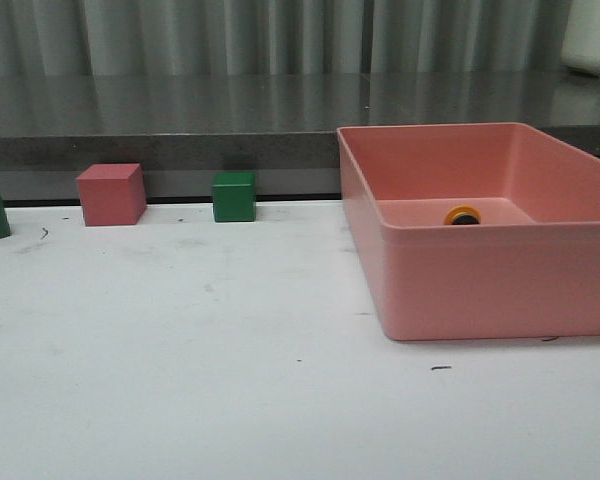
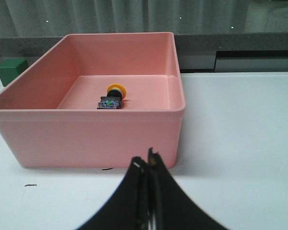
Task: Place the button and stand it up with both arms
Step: 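Move the right gripper over the pink bin toward the yellow button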
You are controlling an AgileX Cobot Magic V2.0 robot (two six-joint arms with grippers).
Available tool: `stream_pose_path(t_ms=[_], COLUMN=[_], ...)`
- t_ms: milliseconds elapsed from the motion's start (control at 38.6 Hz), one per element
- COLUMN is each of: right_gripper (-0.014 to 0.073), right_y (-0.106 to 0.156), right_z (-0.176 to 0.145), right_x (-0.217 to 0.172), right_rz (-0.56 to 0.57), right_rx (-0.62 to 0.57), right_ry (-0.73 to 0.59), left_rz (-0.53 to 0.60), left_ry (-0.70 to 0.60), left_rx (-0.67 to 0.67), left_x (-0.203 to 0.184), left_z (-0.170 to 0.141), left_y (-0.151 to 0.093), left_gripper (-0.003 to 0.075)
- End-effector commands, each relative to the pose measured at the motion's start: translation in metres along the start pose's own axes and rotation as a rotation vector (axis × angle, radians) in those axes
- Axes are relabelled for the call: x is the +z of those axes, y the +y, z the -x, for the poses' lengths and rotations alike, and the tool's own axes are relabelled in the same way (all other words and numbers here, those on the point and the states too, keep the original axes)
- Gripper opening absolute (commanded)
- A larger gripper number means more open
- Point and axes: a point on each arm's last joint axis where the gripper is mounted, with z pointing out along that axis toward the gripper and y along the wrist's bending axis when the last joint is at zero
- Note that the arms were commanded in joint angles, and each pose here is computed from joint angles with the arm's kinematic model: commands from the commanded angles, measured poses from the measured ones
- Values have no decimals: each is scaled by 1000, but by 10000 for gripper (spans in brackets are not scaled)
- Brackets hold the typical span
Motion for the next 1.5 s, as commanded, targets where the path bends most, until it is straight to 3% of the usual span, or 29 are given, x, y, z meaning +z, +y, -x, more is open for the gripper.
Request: stream_pose_path(t_ms=[0, 285, 415, 545, 752, 985, 1348, 1478], right_gripper=[-71, -71, -71, -69, -69, -69, -62, 71], right_y=[1, 1, 2, 4, 8, 14, 14, 14], right_z=[11, 15, 25, 51, 104, 148, 153, 153], right_x=[-2, -3, -5, -15, -27, -1, 19, 19], right_rz=[7, 12, 17, 22, 13, 25, 15, 14], right_rx=[-1, -1, -1, -1, 1, 91, 87, 86], right_ry=[-117, -164, -216, -286, -241, -69, -5, -8], left_rz=[-11, -23, -38, -43, -23, -4, -5, -5], left_ry=[-110, -248, -423, -468, -360, -148, -143, -143], left_rx=[-17, -18, -18, -15, 30, 29, 30, 30], left_x=[-2, -4, -11, -22, -25, 11, 19, 19], left_z=[7, 19, 40, 74, 123, 142, 146, 146], left_y=[-1, -2, -3, -6, -11, -12, -12, -12], left_gripper=[-20, -20, -20, -20, -20, -20, -18, 73])
